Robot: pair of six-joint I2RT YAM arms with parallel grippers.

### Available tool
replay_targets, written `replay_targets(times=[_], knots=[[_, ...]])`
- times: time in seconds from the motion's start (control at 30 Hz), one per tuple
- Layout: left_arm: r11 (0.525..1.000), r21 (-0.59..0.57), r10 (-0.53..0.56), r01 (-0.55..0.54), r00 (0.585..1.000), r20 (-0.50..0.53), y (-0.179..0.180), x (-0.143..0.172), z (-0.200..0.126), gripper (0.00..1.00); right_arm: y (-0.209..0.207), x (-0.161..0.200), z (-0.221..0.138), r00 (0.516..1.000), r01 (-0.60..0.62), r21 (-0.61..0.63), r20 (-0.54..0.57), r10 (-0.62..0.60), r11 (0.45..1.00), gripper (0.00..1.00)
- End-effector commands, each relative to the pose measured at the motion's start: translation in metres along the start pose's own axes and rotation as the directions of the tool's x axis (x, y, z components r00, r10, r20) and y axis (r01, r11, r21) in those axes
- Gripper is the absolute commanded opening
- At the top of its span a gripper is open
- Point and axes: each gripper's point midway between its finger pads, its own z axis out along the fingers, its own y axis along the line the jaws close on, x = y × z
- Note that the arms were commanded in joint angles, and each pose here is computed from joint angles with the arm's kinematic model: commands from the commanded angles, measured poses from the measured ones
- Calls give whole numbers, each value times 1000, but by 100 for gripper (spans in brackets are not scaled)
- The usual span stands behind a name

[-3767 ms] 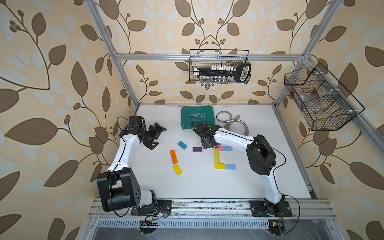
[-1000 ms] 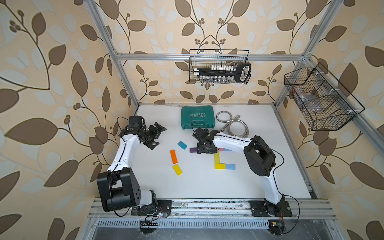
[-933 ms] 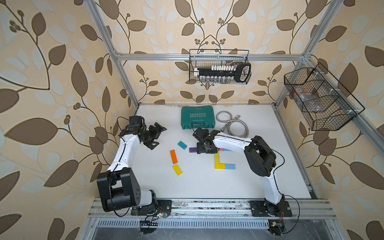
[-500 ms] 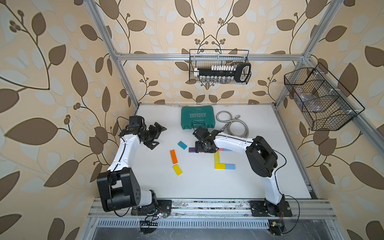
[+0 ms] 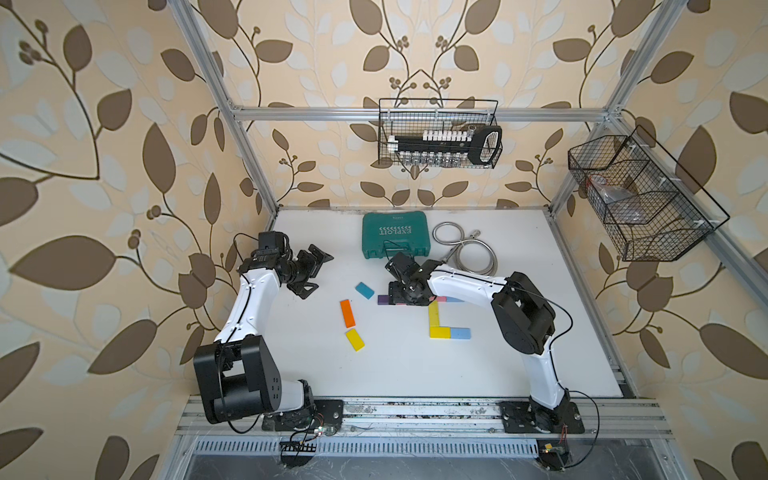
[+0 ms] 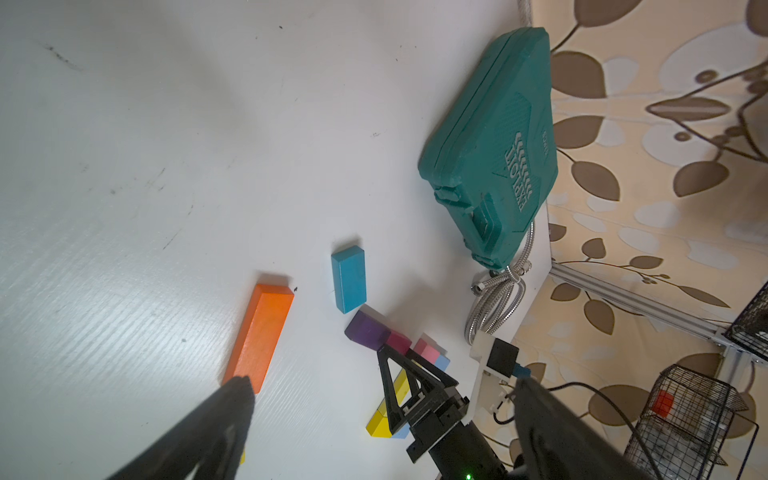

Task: Assemble the letter c with building blocks
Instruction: Assemble the building block at the center of the board.

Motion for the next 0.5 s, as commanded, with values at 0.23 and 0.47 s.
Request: replay_targets(times=[0.23,0.47], knots=[[999,36,9,-10,1000,12,-7,1,-8,99,0,3,-3,1000,-15,-10,-9,15,1000,81],[999,34,7,-7,1000,12,-7,1,-7,99,1,3,-3,1000,-17,-16,-12,17,1000,81]])
